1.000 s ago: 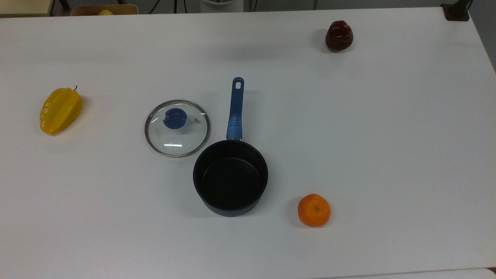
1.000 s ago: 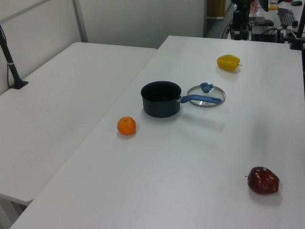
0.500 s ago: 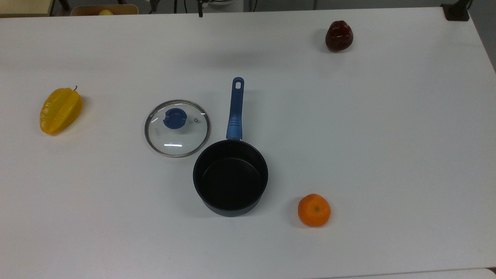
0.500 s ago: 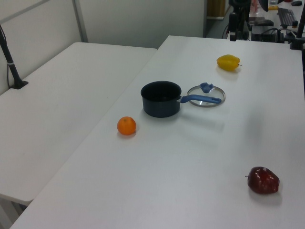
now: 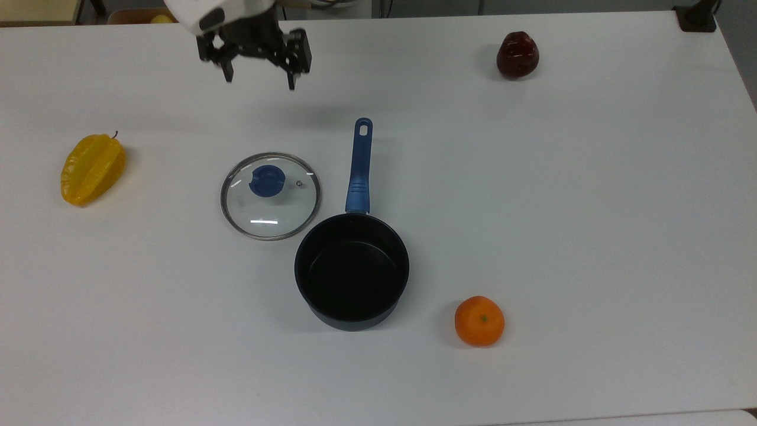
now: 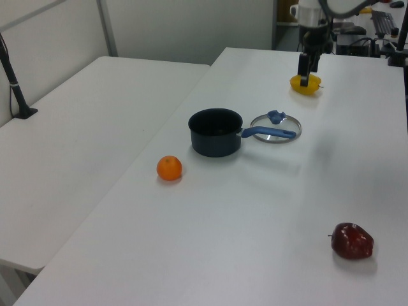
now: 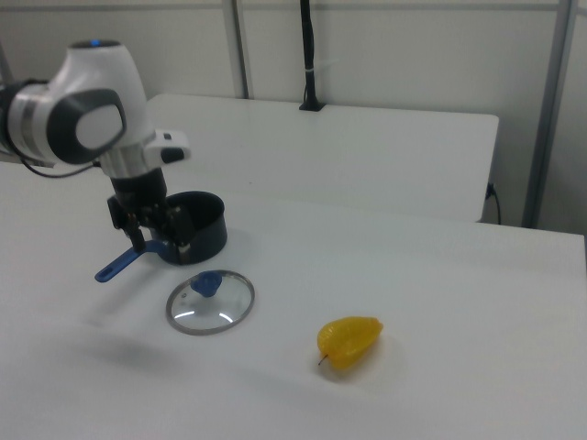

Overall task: Close lid
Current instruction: 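Move the gripper down over the blue knob of the glass lid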

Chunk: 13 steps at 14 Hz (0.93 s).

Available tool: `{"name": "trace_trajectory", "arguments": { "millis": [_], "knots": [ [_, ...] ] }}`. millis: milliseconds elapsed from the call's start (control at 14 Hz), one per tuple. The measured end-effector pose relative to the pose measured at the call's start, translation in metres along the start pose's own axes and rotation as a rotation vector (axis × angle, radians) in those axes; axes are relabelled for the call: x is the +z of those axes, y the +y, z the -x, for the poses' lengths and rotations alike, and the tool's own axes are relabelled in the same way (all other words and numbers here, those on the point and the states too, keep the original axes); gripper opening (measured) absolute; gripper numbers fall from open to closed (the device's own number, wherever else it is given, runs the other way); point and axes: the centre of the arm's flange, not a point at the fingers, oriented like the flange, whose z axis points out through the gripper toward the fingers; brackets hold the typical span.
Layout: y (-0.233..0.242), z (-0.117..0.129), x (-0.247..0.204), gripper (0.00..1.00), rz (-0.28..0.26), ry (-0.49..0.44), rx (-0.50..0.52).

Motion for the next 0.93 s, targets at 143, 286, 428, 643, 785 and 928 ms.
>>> {"name": "trace_trajectory", "arguments": {
  "millis": [143,286,428,643,785,928],
  "knots": [
    [-0.001,-0.016,0.049,1.00,0.002,0.070,-0.003],
    [-0.003,-0.024,0.083,1.00,0.002,0.159,-0.008],
    [-0.005,-0.028,0.101,1.00,0.001,0.232,-0.014],
    [-0.007,-0.035,0.114,1.00,0.001,0.322,-0.023],
    [-0.009,-0.036,0.123,0.99,0.001,0.376,-0.027],
    [-0.010,-0.031,0.137,0.96,-0.001,0.389,-0.029]
  ]
}}
